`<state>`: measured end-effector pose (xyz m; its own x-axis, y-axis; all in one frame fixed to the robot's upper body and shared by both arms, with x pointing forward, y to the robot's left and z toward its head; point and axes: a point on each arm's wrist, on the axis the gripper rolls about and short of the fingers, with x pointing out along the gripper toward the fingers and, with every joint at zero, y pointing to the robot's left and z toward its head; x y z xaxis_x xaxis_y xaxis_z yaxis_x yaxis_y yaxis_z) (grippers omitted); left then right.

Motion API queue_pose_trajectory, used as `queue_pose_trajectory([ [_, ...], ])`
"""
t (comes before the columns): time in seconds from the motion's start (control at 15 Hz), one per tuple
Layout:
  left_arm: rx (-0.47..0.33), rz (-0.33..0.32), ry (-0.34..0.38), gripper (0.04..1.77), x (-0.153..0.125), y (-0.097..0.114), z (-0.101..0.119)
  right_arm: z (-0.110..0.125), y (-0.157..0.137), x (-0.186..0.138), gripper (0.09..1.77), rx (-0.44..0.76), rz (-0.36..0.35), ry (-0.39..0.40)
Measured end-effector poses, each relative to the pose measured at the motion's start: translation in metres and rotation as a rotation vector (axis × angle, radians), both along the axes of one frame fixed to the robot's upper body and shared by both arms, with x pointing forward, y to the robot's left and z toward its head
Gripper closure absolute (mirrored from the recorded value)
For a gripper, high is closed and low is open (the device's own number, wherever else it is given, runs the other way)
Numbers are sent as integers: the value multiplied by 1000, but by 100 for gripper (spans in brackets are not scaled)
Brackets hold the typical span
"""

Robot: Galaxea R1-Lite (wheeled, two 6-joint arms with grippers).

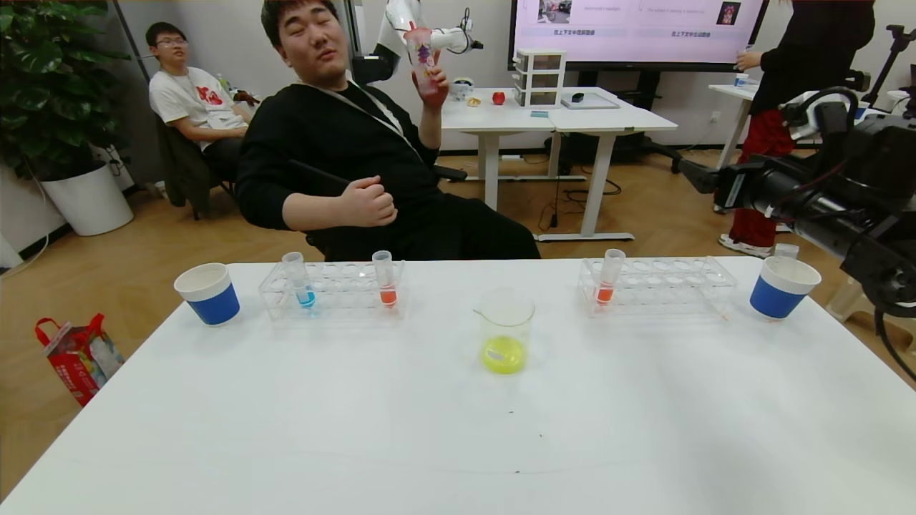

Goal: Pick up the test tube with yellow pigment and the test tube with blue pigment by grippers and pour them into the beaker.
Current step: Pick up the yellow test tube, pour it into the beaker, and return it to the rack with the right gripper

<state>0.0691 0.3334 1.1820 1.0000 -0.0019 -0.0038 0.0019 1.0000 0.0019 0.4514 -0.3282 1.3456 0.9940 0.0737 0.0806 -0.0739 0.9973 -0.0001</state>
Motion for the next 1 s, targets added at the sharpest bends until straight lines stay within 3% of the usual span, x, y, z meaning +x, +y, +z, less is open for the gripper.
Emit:
queue_pose_trajectory([
  [0.33, 0, 0, 0, 6, 0, 0, 0, 48, 12, -87, 12, 10, 3, -111],
  [0.73, 0, 0, 0, 6, 0, 0, 0, 61, 1, -213, 12, -1, -7, -279],
  [1.0, -1, 0, 0, 6, 0, 0, 0, 55, -7, -291, 12, -69, -77, -436],
])
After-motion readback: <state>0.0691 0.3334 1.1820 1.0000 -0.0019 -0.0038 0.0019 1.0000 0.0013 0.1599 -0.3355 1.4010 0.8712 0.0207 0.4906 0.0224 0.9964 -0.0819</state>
